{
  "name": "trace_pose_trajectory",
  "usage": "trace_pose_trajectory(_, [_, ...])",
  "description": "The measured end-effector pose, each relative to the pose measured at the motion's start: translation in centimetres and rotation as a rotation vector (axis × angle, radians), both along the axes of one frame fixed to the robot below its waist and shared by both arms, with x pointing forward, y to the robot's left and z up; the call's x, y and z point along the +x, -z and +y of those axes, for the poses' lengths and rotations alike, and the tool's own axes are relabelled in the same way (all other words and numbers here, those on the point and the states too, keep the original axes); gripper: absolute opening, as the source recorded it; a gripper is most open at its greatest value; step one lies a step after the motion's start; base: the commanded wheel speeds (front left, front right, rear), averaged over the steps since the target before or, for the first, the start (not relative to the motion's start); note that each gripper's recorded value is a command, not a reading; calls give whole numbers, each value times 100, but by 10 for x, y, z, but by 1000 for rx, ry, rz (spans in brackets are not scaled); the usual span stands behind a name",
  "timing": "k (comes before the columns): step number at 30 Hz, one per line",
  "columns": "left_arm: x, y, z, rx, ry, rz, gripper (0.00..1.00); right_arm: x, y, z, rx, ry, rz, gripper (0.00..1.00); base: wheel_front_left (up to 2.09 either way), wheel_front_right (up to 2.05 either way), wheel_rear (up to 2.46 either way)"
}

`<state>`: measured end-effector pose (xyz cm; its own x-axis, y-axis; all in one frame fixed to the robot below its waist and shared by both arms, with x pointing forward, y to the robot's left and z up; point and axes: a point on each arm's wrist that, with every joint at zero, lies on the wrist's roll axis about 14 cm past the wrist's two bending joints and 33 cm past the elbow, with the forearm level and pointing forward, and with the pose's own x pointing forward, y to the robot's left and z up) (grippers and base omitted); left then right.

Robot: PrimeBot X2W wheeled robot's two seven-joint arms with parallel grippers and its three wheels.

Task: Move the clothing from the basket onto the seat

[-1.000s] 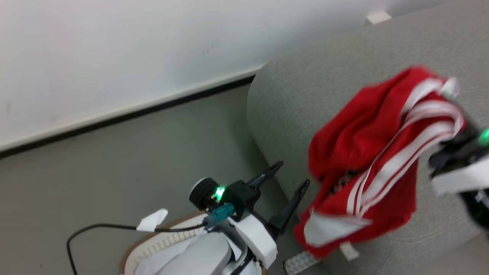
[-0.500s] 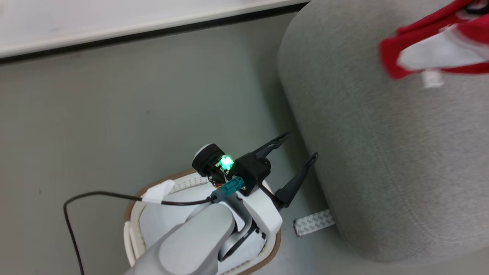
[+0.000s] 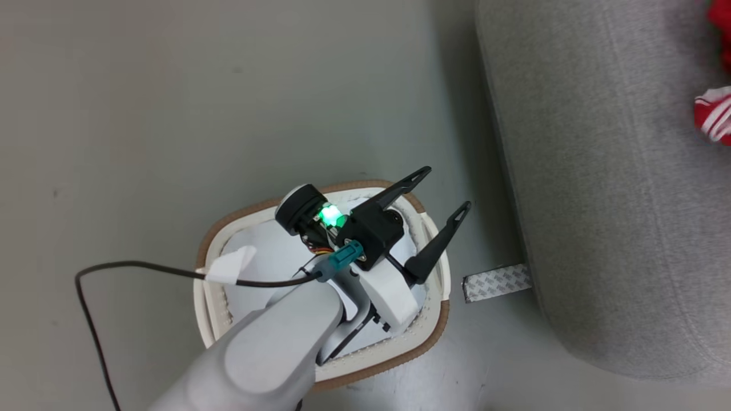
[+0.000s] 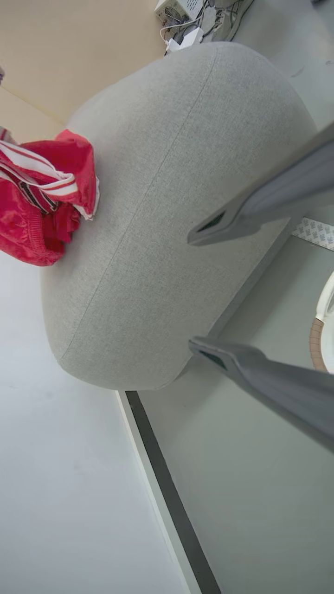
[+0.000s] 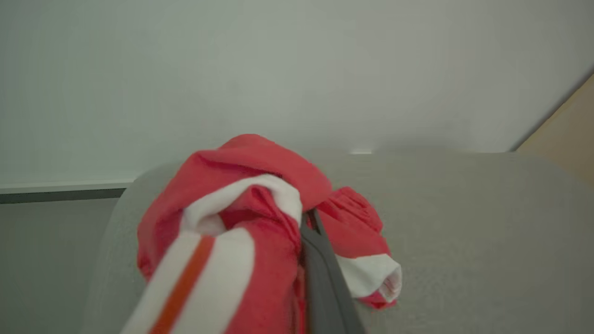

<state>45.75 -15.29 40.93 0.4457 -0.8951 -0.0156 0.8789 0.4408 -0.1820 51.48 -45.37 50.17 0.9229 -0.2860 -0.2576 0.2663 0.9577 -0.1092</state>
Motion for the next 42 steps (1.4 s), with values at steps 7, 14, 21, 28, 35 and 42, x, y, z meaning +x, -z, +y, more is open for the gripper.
trace_pose_trajectory(7, [6,13,10,23,-26,17,100,-32,92,11,76,35,303,0,0,0,0])
trace_pose_trajectory(14, [6,2,11,14,-37,-4,100,-44,92,10,67,32,356,100,0,0,0])
trace_pose_trajectory(21, [-4,-22,14,0,-57,-20,100,-65,70,13,28,-9,419,100,0,0,0])
trace_pose_trajectory(28, [-20,-56,29,-9,-124,-47,100,-102,33,16,-11,-63,482,100,0,0,0])
trace_pose_trajectory(35, [-28,-100,62,-28,-252,-111,100,-113,-35,37,-60,-174,313,100,0,0,0])
trace_pose_trajectory(42, [-26,-157,122,-86,-469,-221,100,-115,-100,75,-48,-292,42,100,0,0,0])
